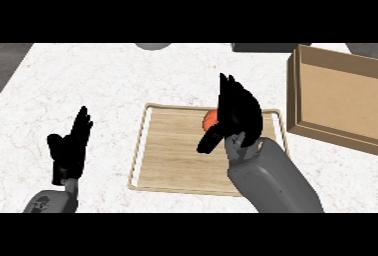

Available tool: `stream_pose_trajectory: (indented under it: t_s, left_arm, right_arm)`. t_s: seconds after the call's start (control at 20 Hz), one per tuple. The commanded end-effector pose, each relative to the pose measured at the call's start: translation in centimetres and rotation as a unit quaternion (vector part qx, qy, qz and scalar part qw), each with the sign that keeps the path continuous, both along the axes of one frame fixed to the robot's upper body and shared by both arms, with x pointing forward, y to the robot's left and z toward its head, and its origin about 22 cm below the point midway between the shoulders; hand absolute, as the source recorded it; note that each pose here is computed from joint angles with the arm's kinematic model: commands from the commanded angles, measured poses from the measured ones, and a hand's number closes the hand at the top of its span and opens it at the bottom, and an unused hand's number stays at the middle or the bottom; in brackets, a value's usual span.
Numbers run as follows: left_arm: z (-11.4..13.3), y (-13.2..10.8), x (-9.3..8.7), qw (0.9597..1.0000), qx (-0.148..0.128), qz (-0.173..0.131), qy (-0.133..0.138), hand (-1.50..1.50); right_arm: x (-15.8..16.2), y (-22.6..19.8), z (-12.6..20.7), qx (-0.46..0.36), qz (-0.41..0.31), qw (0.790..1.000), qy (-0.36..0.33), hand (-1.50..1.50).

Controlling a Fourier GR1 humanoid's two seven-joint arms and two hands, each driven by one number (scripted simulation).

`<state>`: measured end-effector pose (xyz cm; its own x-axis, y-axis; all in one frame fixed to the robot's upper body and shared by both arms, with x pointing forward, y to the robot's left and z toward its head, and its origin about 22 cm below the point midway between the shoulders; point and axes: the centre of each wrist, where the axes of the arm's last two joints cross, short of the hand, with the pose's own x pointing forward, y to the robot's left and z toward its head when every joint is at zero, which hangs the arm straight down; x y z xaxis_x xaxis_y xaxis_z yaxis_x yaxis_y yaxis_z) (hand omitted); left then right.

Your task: Pick the squash from the tray and place it in the cardboard box

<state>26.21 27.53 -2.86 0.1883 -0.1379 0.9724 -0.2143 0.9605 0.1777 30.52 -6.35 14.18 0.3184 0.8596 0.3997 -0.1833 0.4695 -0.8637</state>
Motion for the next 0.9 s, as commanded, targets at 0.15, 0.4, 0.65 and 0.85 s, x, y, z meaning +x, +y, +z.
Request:
stream_pose_trajectory:
  t_s: [0.15,0.4,0.65,0.85]
  left_arm:
    - [-0.1,-0.9,0.3,1.0000,0.004,-0.002,0.004,0.00]
    - [0.1,-0.3,0.9,1.0000,-0.004,0.000,-0.004,0.00]
    - [-0.4,-0.9,-0.3,1.0000,0.005,0.001,0.001,0.00]
    - [-1.2,0.1,-0.7,0.9999,-0.005,0.008,0.004,0.00]
  right_arm:
    - [0.8,2.0,-1.6,-0.049,-0.075,0.994,0.068,-1.50]
    - [1.7,2.1,-0.4,-0.041,-0.088,0.993,0.072,-1.50]
    - [2.6,2.2,-0.8,-0.055,-0.094,0.990,0.086,-1.50]
    - [3.9,0.4,-2.6,-0.066,-0.098,0.988,0.102,-1.50]
